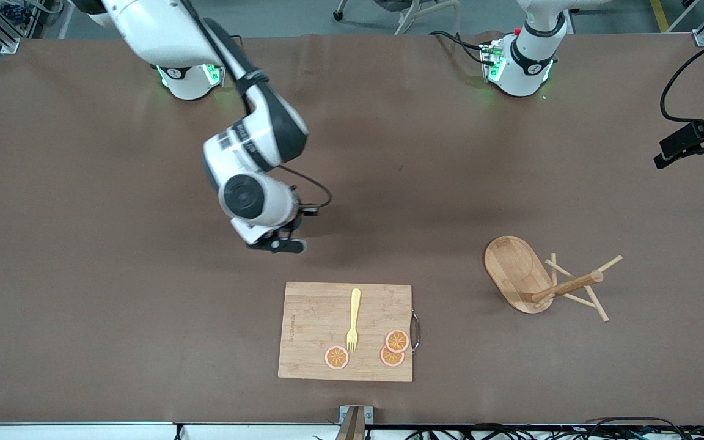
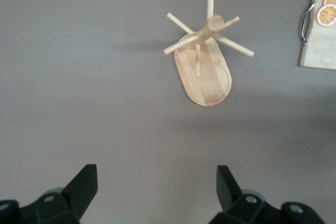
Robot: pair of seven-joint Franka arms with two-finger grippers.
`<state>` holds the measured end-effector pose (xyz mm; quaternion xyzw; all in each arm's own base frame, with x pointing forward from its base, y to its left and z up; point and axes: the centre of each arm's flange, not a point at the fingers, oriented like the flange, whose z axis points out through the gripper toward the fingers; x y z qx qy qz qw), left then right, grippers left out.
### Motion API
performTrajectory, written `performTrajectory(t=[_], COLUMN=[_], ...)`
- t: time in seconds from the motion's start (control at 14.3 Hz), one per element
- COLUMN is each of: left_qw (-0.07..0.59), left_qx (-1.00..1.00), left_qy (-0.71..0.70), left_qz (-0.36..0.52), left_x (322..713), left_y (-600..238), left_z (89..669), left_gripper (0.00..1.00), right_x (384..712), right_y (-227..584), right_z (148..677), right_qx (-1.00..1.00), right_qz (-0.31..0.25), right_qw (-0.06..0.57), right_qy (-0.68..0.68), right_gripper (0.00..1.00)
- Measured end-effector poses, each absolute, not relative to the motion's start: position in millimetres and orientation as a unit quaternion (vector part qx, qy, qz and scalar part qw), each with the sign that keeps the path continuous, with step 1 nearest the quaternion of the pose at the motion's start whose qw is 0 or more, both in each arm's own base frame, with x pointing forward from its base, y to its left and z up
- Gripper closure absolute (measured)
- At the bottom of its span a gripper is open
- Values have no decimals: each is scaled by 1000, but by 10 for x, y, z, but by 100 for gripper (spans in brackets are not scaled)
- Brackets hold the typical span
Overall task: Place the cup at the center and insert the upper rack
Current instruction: 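Lift the teal mug and carry it toward the table center with the right gripper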
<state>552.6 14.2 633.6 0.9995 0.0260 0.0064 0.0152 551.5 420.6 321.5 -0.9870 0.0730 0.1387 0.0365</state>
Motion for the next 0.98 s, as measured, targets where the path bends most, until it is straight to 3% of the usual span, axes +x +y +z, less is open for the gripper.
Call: performTrajectory(t=[0.35,0.7,0.98], left_qw=[15,17,20], left_qx=[1000,999,998], left_qy=[26,22,18], left_qz=[5,-30,-49], left_x=[5525,5618,5629], left_y=[144,109,62], left_z=[6329,6053,5957], left_gripper=[0,0,0], right_x=[4883,4603,4458], right_y=[5487,6040,6353], right_z=[3026,2797,2688], right_qx=[-985,-977,-983], right_qz=[74,52,43], right_qw=[79,111,122], right_qy=[137,177,127], right_gripper=[94,94,94])
